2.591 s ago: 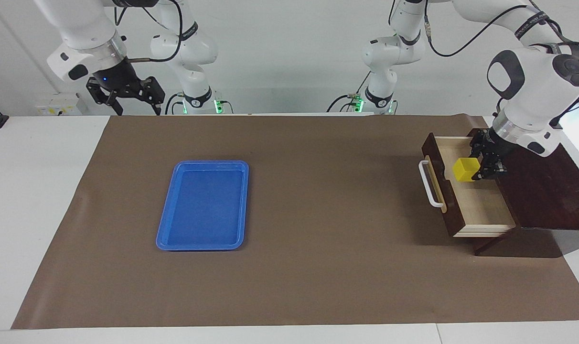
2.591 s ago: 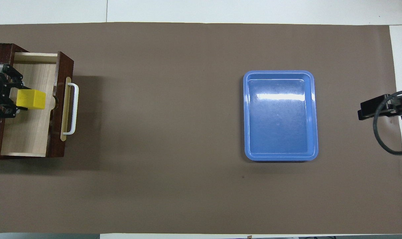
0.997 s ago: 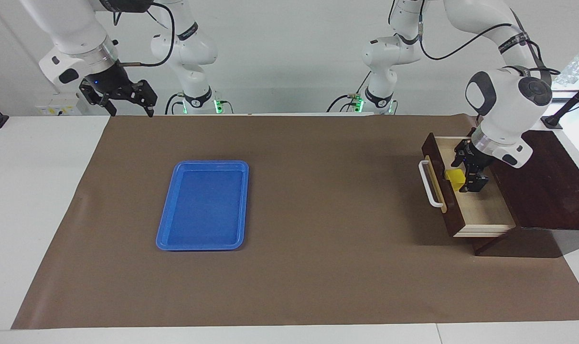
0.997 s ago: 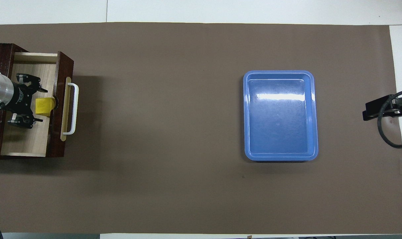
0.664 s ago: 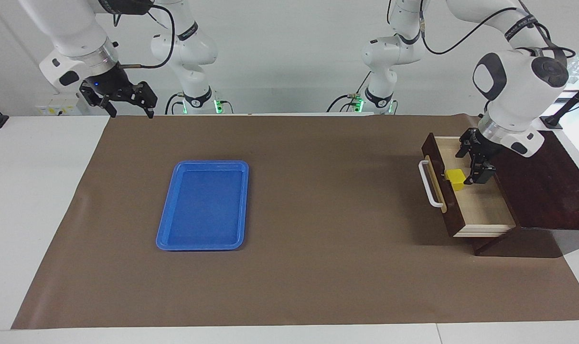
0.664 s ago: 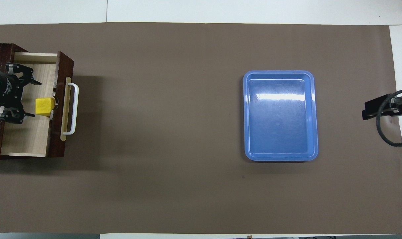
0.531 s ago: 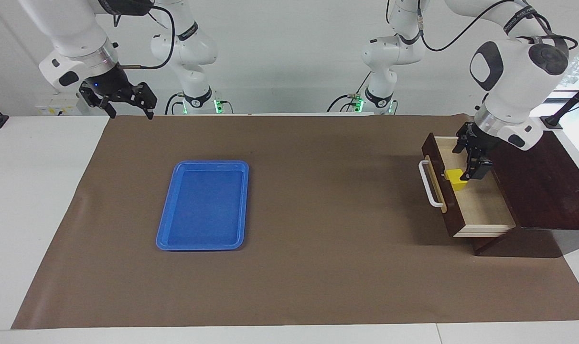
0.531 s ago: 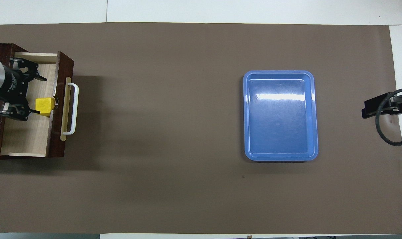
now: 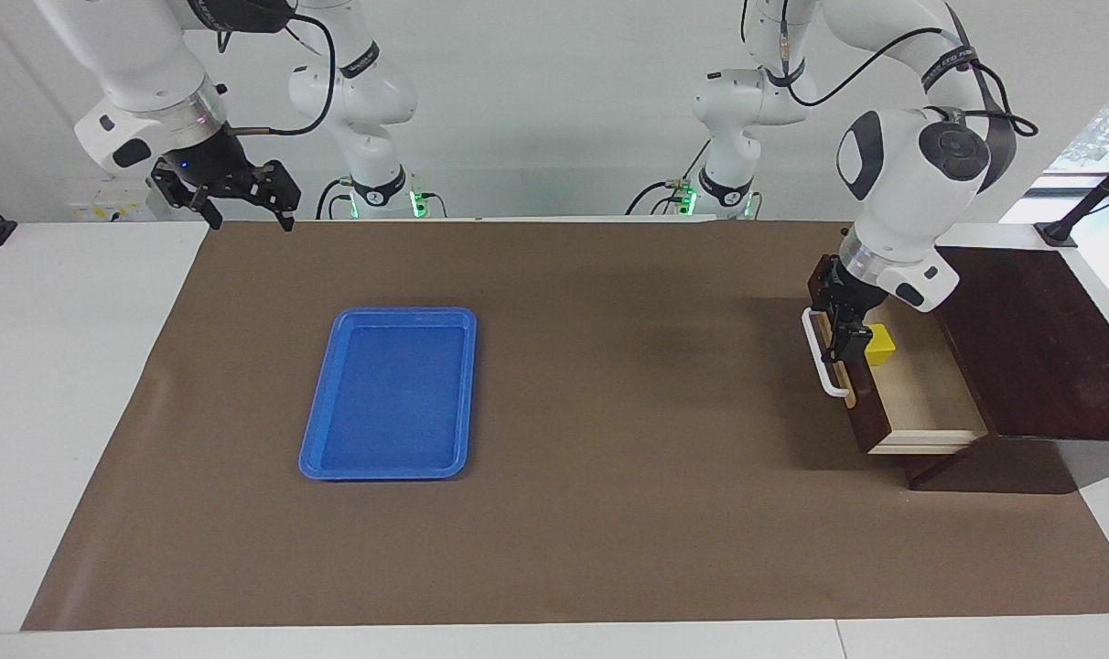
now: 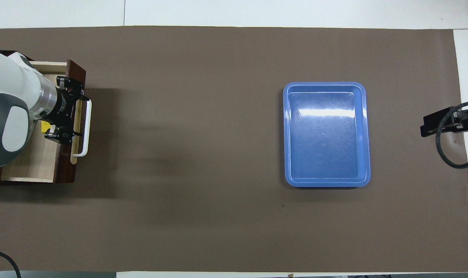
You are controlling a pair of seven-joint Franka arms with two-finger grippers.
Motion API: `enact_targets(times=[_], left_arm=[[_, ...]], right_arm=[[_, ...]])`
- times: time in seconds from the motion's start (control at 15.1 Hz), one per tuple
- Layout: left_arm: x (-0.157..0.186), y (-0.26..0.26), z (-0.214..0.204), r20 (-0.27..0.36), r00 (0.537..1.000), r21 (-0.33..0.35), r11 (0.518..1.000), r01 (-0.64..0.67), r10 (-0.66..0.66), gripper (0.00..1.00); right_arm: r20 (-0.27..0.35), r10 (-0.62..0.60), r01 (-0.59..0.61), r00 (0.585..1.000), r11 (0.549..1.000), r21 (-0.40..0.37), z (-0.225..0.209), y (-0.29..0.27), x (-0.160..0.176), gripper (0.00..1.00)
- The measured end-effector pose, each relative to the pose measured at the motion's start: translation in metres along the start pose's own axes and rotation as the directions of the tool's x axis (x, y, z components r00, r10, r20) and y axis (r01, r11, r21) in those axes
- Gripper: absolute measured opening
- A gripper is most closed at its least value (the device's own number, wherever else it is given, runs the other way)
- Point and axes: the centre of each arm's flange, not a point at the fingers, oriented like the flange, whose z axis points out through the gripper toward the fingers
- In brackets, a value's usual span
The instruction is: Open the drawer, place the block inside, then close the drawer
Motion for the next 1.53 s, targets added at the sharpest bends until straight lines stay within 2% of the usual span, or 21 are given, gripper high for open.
enact_targets(times=[0.27,0.66,1.0,1.2,1.53], left_arm=[[0.019,-0.003,0.016,-0.004,1.0,-0.019,1.0,0.023,-0.024,1.0],[0.054,-0.007,0.016,-0.031,0.999,-0.026,0.999,0.028,-0.028,1.0],[0.123,-0.017,0.012,-0.06,0.998,-0.066,0.998,0.016,-0.021,1.0],[0.153,-0.024,0.011,-0.07,0.997,-0.08,0.997,0.01,-0.015,1.0],[0.158,-0.026,0.011,-0.068,0.998,-0.081,0.997,0.008,-0.013,1.0]], right_arm=[[0.0,-0.005,0.005,1.0,1.0,-0.001,0.0,-0.003,0.0,1.0],[-0.002,-0.005,0.005,1.0,1.0,-0.001,0.0,-0.003,0.0,1.0],[-0.002,-0.005,0.005,1.0,1.0,-0.001,0.0,-0.003,0.0,1.0],[-0.002,-0.005,0.005,1.0,1.0,-0.001,0.0,-0.003,0.0,1.0],[-0.002,-0.003,0.003,1.0,1.0,0.0,0.0,-0.002,0.0,1.0]])
